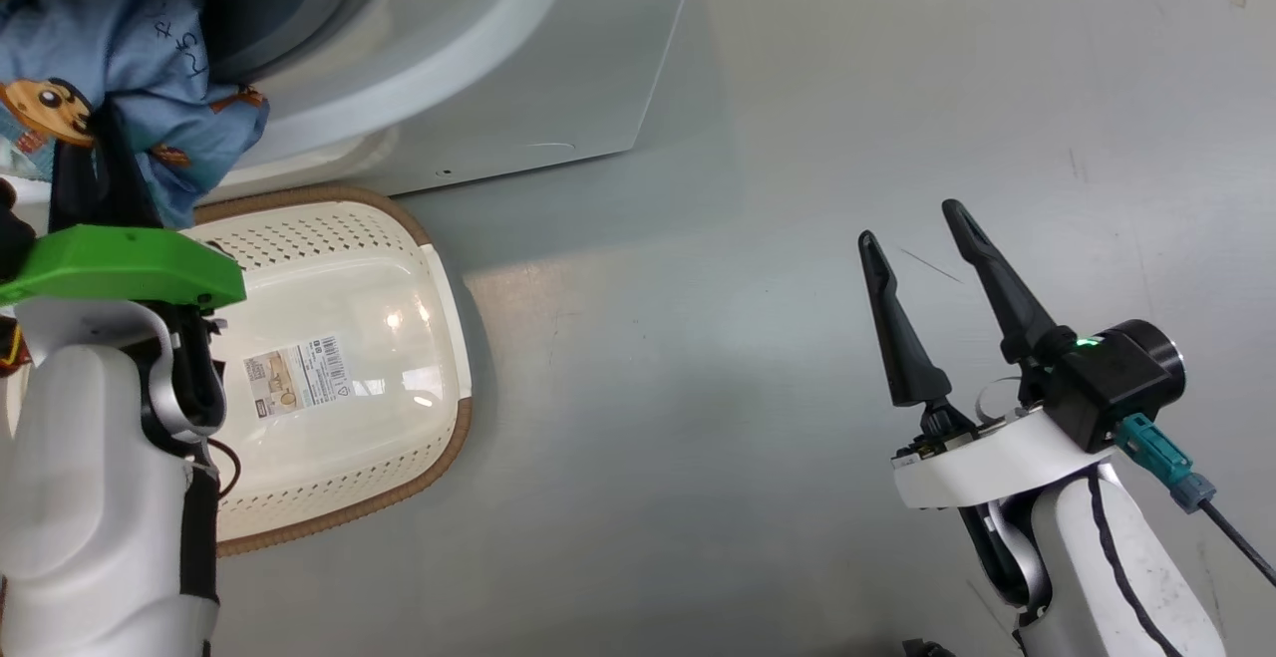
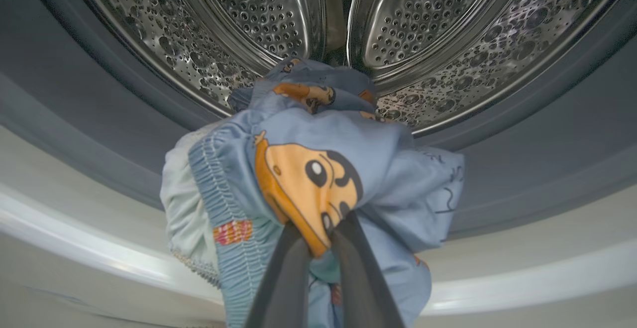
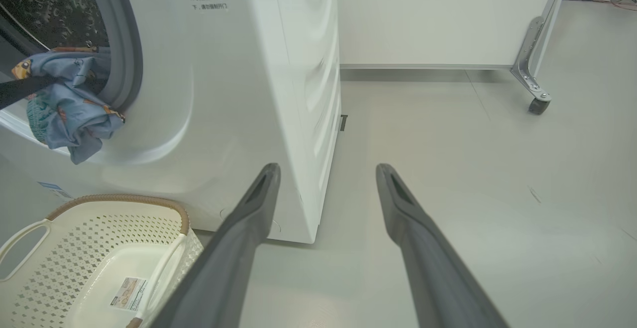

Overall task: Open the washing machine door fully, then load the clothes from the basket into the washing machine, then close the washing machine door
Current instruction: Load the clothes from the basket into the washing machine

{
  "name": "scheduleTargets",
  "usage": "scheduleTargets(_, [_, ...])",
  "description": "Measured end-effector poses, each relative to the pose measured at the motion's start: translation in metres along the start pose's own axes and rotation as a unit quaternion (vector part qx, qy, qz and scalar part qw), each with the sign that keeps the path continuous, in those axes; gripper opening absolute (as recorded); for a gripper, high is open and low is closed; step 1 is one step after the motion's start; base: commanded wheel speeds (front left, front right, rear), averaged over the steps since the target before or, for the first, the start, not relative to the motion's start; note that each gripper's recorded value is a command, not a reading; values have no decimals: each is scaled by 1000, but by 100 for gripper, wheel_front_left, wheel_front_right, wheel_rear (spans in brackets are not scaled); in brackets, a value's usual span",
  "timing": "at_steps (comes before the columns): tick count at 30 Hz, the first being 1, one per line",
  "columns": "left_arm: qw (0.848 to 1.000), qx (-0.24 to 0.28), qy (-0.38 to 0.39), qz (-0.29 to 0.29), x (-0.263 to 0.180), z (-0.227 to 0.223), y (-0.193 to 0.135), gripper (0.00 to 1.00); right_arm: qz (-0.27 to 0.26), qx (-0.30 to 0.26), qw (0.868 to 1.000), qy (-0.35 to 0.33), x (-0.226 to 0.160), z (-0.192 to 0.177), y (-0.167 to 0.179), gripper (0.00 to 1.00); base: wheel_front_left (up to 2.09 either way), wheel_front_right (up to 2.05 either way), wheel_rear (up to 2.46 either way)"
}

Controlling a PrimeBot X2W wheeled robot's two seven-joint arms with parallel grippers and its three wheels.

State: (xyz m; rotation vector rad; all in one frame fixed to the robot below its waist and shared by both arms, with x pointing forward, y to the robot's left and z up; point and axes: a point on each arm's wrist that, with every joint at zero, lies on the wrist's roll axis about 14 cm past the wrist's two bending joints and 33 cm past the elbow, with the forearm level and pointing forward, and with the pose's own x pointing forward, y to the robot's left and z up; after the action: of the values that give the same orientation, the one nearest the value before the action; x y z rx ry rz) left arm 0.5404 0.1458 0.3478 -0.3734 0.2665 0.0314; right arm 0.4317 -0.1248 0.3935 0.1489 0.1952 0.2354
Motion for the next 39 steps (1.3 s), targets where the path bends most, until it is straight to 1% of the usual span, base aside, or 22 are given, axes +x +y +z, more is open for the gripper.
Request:
scheduleTargets(5, [998,16,-50,-28,13,40,-15,0,15,12,1000,-2,-2,2,15,100,0,0,0])
scheduleTargets(11, [992,46,-98,-65,42,87,-44,0,6,16,1000,-2,-9,4,13,100,0,0,0])
scheduleTargets(15, [990,73,-103,-58,61,103,-45,0,-5,19,1000,-1,-16,6,10,100,0,0,0])
scheduleTargets(20, [991,87,-98,-41,86,112,-41,0,-32,19,999,12,-33,1,-2,100,0,0,0])
scheduleTargets(22, [990,100,-93,-37,97,113,-40,0,-45,18,999,20,-41,-2,-6,100,0,0,0])
scheduleTargets(24, [990,116,-73,-31,111,105,-37,0,-60,18,998,30,-49,-7,-12,100,0,0,0])
scheduleTargets(29, [990,132,-43,-21,132,86,-32,0,-85,20,995,46,-60,-15,-23,100,0,0,0])
scheduleTargets(32, [988,149,-38,-21,144,81,-33,0,-97,21,993,57,-64,-21,-28,100,0,0,0])
scheduleTargets(39, [985,170,-12,-21,162,61,-32,0,-111,25,991,75,-68,-32,-32,100,0,0,0])
